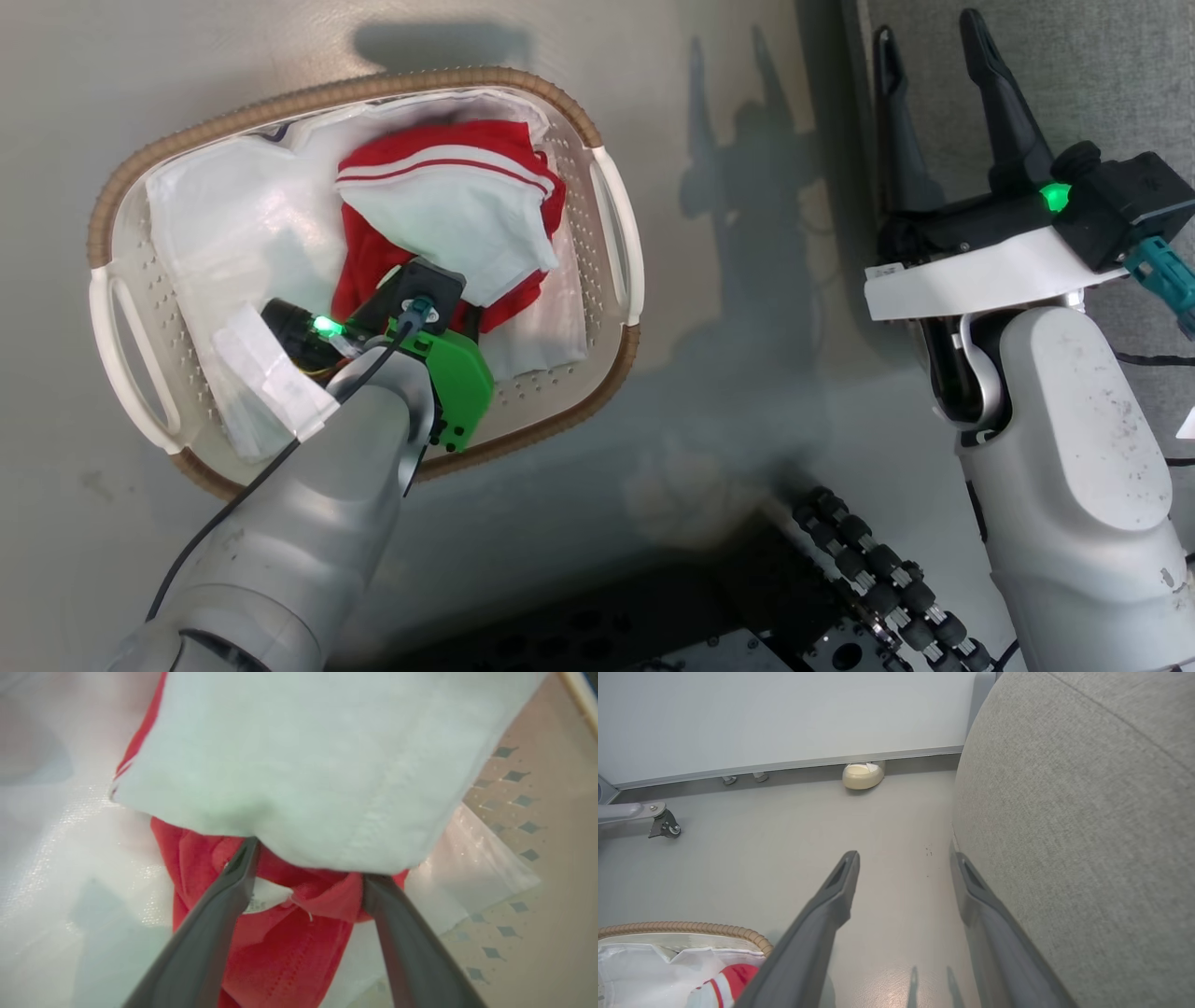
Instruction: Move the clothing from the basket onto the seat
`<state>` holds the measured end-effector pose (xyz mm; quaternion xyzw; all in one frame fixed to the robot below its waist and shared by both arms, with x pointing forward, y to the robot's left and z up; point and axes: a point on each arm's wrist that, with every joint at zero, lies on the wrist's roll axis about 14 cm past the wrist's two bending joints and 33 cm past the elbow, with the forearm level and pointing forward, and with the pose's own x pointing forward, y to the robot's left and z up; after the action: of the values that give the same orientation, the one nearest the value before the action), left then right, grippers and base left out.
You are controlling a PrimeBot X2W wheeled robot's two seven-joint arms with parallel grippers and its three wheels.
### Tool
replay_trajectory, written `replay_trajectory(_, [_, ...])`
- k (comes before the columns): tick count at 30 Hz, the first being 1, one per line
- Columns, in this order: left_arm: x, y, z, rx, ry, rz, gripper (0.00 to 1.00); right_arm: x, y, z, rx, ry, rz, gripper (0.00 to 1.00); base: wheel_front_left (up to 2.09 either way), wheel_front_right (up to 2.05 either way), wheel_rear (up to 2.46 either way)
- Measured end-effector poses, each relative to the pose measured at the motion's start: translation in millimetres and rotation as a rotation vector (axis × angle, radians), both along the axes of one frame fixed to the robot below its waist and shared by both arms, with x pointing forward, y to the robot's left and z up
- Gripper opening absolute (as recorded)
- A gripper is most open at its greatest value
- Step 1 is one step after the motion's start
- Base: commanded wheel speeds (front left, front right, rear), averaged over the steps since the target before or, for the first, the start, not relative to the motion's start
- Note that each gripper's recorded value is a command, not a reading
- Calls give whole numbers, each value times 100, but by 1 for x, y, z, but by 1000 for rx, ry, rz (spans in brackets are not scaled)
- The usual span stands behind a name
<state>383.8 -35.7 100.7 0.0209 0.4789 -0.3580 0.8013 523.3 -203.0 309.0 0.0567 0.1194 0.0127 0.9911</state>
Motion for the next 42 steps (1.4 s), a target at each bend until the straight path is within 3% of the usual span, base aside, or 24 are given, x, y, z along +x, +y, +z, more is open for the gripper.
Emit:
replay_trajectory(10, [-3,21,-12,108,66,43,100,-1,7,-5,0,10,18,100,0,0,0])
replay_trajectory(11, [-4,22,-12,111,69,40,81,-1,7,-5,0,10,19,100,0,0,0])
replay_trajectory(12, [-4,21,-12,110,66,35,8,-2,7,-5,-1,10,19,100,0,0,0])
replay_trajectory(13, [-4,21,-11,109,64,32,0,-2,7,-4,0,10,19,100,0,0,0])
replay_trajectory(30, [5,33,27,67,-5,163,0,-2,16,41,21,-55,43,100,0,0,0])
replay_trajectory(42, [24,44,102,-27,-177,261,0,-26,29,87,40,-103,61,100,0,0,0])
